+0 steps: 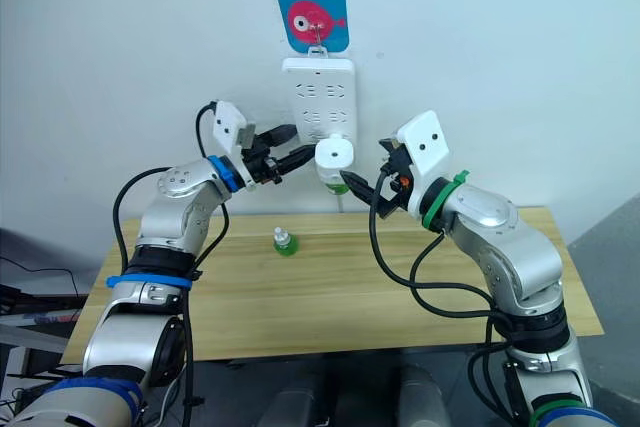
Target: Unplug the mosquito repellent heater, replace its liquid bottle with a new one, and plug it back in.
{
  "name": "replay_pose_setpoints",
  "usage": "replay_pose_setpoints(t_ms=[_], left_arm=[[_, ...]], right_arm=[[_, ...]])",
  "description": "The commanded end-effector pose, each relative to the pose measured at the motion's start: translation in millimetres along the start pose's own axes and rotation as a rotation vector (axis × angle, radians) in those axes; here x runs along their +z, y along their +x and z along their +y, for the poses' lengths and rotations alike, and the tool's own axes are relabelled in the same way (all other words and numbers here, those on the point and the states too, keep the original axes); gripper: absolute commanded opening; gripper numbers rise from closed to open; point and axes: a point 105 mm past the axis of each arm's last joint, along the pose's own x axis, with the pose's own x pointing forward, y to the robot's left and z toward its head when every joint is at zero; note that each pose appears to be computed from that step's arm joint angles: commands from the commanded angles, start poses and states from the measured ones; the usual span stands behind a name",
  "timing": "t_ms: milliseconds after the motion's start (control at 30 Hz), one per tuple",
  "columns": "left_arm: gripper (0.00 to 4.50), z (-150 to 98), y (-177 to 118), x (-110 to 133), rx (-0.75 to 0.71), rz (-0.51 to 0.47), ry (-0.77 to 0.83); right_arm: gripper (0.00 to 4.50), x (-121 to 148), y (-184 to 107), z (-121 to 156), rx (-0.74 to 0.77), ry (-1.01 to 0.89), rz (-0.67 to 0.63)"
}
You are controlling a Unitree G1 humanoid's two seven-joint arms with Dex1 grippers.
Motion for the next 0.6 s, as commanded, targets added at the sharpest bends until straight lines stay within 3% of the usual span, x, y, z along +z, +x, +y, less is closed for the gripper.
replay_pose_setpoints(t_ms=[33,233,467,600], left_arm=[[2.90,-8,13,16,-0.075,-0.035,0.079],[2.90,-16,28,29,-0.140,-0.070,0.095],[2.90,-29,25,26,-0.225,-0.069,0.093],[2.01,-30,23,32,-0.237,-0.086,0.069]], right_arm=[[4.50,6,-6,-2,-0.040,-0.002,-0.034],[4.50,-7,-13,3,-0.072,0.021,-0.004],[4.50,-27,-13,11,-0.126,0.015,0.052],[4.50,-21,-9,4,-0.208,-0.003,0.016]])
